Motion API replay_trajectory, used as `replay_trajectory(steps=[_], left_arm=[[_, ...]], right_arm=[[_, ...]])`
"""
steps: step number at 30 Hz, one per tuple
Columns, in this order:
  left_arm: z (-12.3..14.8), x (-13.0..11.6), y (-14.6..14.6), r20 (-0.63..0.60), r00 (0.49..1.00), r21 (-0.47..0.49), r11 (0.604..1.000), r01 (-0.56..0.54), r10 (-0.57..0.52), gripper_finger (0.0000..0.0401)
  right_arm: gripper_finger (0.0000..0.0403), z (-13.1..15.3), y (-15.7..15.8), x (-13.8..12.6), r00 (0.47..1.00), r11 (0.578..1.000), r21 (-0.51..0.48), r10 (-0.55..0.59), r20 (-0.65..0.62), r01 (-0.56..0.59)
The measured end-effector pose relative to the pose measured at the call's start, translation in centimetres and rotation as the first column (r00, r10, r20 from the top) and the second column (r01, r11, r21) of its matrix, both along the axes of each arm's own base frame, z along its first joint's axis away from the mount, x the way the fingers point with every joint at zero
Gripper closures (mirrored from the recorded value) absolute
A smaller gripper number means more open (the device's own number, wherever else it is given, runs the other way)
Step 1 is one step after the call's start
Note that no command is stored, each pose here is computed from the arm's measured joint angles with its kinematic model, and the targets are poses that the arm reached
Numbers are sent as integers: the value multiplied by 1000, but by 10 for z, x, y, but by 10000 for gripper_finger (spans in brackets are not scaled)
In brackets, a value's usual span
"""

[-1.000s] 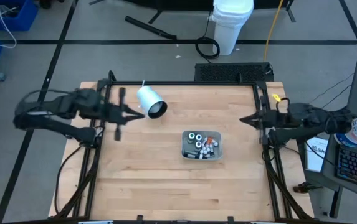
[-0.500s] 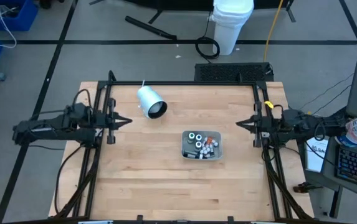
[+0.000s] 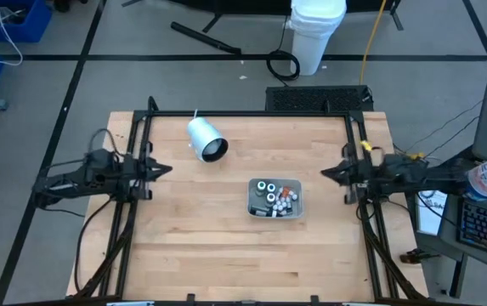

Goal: Pick & Place food coloring
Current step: Return to Home Position

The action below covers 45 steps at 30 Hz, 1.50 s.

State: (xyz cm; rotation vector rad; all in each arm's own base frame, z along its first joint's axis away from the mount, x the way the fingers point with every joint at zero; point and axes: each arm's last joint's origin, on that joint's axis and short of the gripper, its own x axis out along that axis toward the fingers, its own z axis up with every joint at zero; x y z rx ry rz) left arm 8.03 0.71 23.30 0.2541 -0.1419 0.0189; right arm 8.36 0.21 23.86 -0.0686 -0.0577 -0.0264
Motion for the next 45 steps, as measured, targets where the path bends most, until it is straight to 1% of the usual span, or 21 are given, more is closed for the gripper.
replay_trajectory(steps=[2,4,7,9,12,15,17,19,24,27,32,35,43,45], left_arm=[[-10,3,0,-40,999,-15,1000,6,-7,399],[-13,3,0,-36,999,-14,1000,16,-17,399],[-21,3,0,-63,998,-17,1000,22,-23,399],[-28,5,0,-92,995,-20,1000,21,-23,399],[-36,7,0,-118,993,-21,1000,21,-23,399],[-50,11,1,-168,986,-28,999,20,-24,400],[-59,13,1,-179,984,-26,1000,15,-19,400],[-61,15,2,-167,986,-32,999,-10,5,400],[-62,16,3,-158,987,-8,1000,-14,13,400],[-62,16,4,-161,987,-21,1000,-22,19,399],[-63,17,4,-180,983,-18,1000,-25,22,398],[-65,18,4,-197,980,-42,999,-26,17,398],[-67,19,4,-221,975,-143,989,-35,2,357],[-67,19,5,-221,975,-131,991,-34,5,350]], right_arm=[[403,-19,0,7,1000,1000,3,3,-23,-3],[403,-32,1,12,1000,1000,2,21,-1,-21],[403,-47,0,16,999,999,-24,48,16,-47],[403,-53,-1,15,999,998,-44,33,-1,-33],[403,-55,-5,14,1000,999,-44,4,3,-4],[403,-60,-5,12,998,997,-57,61,22,-60],[403,-62,-7,12,999,997,-53,53,15,-52],[403,-64,-9,13,1000,999,-35,25,6,-25],[403,-67,-15,13,1000,1000,-3,-25,-16,25],[403,-65,-15,12,1000,1000,-8,2,0,-2],[403,-64,-16,12,1000,1000,-16,-5,12,5],[403,-61,-16,12,999,1000,-23,-5,42,6],[403,-61,-16,12,999,1000,-14,-6,42,7],[403,-61,-16,12,999,1000,-14,-6,42,7]])
